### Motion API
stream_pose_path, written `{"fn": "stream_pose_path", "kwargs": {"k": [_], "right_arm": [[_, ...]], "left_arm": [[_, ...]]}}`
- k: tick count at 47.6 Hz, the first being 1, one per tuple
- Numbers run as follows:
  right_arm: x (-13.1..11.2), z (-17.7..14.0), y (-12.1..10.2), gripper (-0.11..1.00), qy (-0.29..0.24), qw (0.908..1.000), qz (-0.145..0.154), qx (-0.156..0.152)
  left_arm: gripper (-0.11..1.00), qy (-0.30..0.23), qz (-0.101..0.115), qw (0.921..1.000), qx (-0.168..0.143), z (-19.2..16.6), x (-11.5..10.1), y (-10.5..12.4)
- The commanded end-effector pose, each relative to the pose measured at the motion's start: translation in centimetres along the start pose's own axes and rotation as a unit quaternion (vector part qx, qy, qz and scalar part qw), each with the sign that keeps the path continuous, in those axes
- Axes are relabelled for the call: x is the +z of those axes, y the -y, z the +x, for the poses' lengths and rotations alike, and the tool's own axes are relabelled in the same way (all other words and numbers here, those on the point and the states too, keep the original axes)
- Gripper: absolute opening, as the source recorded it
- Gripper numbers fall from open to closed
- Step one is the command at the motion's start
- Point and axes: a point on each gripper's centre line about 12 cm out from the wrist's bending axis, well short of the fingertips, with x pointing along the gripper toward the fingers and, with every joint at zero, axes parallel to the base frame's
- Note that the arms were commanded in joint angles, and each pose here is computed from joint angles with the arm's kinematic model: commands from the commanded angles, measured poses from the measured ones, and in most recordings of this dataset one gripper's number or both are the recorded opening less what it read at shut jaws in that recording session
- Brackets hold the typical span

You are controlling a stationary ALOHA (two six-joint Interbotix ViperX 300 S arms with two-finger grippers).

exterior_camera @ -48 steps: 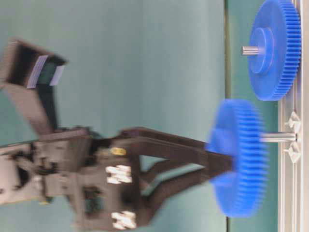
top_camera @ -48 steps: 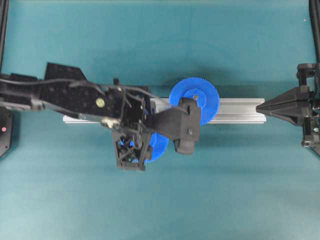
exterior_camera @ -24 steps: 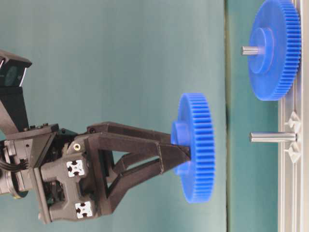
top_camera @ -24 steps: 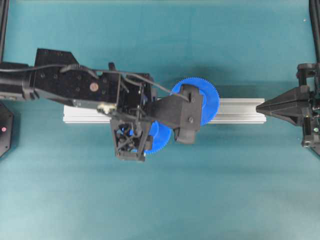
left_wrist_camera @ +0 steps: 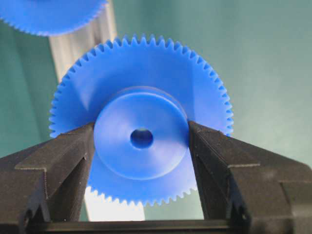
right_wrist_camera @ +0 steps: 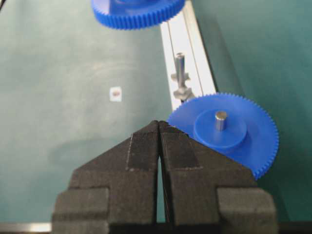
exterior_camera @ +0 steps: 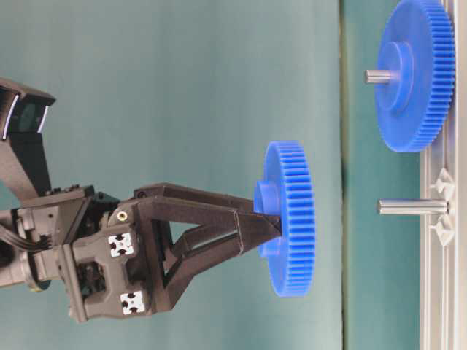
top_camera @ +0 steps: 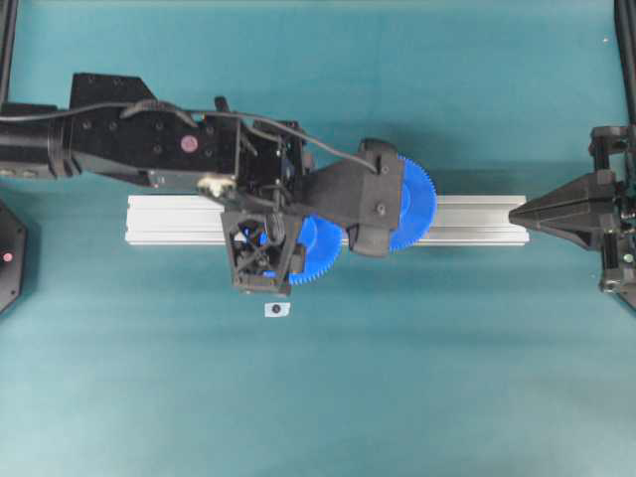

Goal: Find the location of the shaft and insert the small gear.
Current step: 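Carry the blue gear over the empty left shaft on the rail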

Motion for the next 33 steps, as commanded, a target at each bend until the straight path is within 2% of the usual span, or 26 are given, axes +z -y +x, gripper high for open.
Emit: {"fn": "stream_pose_path", "kwargs": {"k": [1, 20, 33], "right_arm": [[0.7, 0.1, -0.1, -0.01, 0.010, 0.9999, 0.005, 0.001], [0.6, 0.1, 0.0, -0.01, 0.009, 0.9999, 0.005, 0.000], [0.6, 0.1, 0.0, -0.01, 0.009, 0.9999, 0.006, 0.000]], "left_arm": [[0.63, 0.035, 0.002, 0.9993, 0.008, -2.5, 0.6, -0.4], [0.63, 0.032, -0.010, 0.9994, 0.014, -1.8, 0.5, -2.1], [0.63, 0.026, -0.001, 0.9996, 0.013, -0.6, 0.8, -2.3]]}}
